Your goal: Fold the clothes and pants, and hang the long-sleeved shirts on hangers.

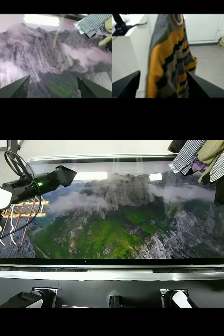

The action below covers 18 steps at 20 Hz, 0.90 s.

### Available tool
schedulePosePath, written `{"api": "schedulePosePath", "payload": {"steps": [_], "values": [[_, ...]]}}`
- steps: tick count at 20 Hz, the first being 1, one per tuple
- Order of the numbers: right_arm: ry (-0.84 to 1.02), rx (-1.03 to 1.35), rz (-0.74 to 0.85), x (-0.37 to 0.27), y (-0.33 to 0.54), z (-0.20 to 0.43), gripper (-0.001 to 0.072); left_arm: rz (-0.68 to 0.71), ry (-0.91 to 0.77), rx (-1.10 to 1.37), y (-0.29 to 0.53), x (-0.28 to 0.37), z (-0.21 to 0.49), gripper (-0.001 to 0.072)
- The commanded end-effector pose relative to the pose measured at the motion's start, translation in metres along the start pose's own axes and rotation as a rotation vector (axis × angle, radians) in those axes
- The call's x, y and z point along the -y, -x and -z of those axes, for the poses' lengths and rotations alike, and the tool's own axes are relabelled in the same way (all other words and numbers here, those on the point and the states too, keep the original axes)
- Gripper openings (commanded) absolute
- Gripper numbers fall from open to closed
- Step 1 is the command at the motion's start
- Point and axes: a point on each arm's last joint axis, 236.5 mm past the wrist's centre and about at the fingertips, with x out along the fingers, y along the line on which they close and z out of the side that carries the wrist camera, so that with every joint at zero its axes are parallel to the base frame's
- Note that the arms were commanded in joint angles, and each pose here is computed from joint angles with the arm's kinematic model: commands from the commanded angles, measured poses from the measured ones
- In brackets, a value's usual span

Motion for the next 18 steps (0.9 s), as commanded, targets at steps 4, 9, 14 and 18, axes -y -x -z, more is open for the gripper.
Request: {"api": "schedulePosePath", "payload": {"steps": [4,9,14,18], "values": [[-0.453,0.372,-0.301,0.003,0.097,-0.12,0.0663,-0.015,-0.05,0.04,0.017,0.003,-0.012,0.0717],[-0.693,0.385,-0.973,-0.114,0.181,-0.157,0.0657,-0.023,-0.058,0.085,0.036,0.003,-0.026,0.0717],[0.374,-0.161,-1.564,-0.313,0.322,0.108,0.0657,-0.068,-0.104,-0.001,0.04,-0.007,-0.007,0.0717],[1.044,-0.587,-1.675,-0.296,0.398,0.294,0.0371,-0.244,-0.228,-0.237,0.054,-0.053,0.041,0.0594]]}}
